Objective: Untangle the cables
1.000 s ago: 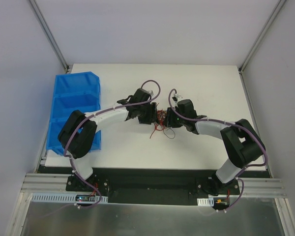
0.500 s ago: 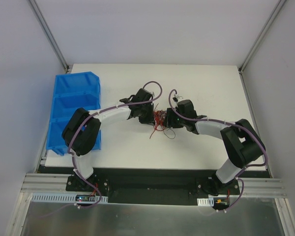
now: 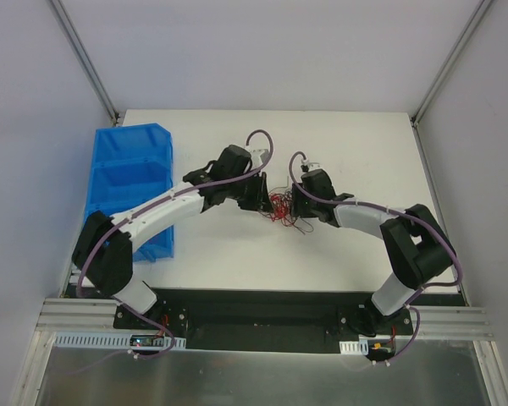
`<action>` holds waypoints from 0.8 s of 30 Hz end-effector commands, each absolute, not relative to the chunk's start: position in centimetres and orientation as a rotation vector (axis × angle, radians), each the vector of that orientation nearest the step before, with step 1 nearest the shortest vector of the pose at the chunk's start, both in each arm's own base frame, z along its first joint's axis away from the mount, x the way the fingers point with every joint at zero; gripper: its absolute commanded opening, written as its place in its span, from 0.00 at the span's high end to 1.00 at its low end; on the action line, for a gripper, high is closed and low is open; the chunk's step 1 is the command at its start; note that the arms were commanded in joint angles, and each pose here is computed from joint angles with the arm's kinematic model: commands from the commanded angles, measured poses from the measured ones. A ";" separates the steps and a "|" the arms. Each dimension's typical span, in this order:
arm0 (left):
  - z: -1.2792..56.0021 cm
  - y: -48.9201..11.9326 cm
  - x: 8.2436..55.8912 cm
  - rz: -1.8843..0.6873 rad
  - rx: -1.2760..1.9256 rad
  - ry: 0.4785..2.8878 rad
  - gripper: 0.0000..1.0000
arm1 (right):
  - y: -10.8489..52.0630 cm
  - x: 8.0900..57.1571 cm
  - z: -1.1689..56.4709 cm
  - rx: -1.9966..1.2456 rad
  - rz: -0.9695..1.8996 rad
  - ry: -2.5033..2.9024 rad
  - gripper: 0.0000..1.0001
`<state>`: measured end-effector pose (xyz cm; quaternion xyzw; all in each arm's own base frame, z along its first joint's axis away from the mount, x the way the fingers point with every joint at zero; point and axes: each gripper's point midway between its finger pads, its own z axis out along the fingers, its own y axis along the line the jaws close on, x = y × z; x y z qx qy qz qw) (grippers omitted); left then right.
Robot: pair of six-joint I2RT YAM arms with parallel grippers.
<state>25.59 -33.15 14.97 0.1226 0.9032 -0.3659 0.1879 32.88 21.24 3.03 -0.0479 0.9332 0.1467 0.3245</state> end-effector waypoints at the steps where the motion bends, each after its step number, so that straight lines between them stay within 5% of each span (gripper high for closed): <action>1: 23.5 -32.8 23.7 -1.152 0.487 2.295 1.00 | 16.1 34.1 3.5 0.023 0.030 2.430 0.50; 10: 37.8 -25.4 24.5 -0.898 0.286 1.904 1.00 | 7.1 33.9 4.2 0.310 -0.234 2.397 0.52; 14: 40.6 -24.4 24.1 -0.884 0.271 1.863 1.00 | 7.6 34.0 5.6 0.272 -0.136 2.370 0.47; 24: 28.9 -28.3 25.1 -0.934 0.181 2.287 1.00 | 13.2 32.6 9.9 -0.007 0.134 2.216 0.24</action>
